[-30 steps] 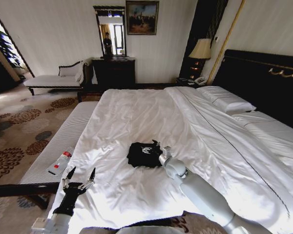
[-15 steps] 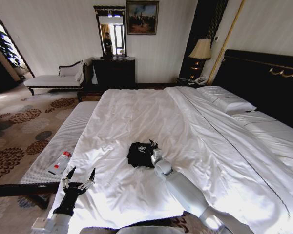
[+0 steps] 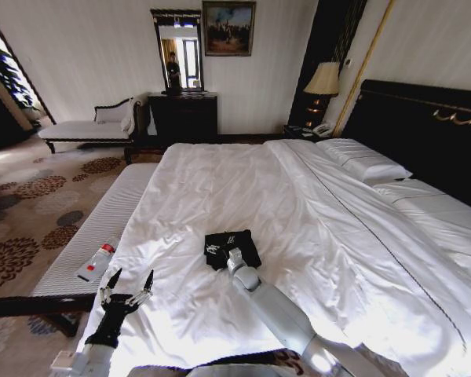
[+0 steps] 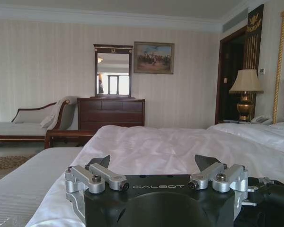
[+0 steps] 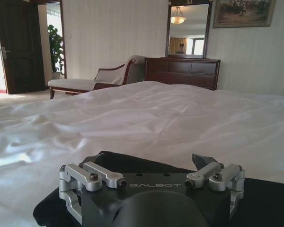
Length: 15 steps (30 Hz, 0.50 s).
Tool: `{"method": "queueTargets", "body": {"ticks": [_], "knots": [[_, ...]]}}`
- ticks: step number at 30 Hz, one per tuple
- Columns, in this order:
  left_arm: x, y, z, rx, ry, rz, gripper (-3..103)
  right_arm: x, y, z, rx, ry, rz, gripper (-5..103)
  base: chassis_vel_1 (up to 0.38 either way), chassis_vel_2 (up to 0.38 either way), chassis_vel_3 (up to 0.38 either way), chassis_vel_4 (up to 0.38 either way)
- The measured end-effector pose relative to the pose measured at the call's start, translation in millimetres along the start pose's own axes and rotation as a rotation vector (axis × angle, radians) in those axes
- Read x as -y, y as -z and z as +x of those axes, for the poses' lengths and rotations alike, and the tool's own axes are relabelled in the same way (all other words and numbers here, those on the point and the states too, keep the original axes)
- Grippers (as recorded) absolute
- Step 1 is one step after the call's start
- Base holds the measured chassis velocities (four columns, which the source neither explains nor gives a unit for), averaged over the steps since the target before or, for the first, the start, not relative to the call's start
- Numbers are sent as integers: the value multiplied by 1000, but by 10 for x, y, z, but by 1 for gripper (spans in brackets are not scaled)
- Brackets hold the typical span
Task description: Fold the clothes on the bed.
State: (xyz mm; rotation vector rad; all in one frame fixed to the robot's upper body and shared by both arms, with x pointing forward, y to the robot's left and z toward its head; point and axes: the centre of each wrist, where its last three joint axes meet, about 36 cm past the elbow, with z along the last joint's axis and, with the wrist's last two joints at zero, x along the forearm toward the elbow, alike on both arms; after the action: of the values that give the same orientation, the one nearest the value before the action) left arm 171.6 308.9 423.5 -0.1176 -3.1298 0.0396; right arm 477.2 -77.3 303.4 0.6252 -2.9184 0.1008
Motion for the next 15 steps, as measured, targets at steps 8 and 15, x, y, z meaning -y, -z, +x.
{"method": "queueTargets", "body": {"ticks": [8, 15], "knots": [[0, 0, 0, 0, 0, 0, 100, 299, 99, 326, 46, -86, -50, 100, 0, 0, 0, 0], [0, 0, 0, 0, 0, 0, 100, 755, 147, 713, 115, -178, -43, 100, 0, 0, 0, 0]]}}
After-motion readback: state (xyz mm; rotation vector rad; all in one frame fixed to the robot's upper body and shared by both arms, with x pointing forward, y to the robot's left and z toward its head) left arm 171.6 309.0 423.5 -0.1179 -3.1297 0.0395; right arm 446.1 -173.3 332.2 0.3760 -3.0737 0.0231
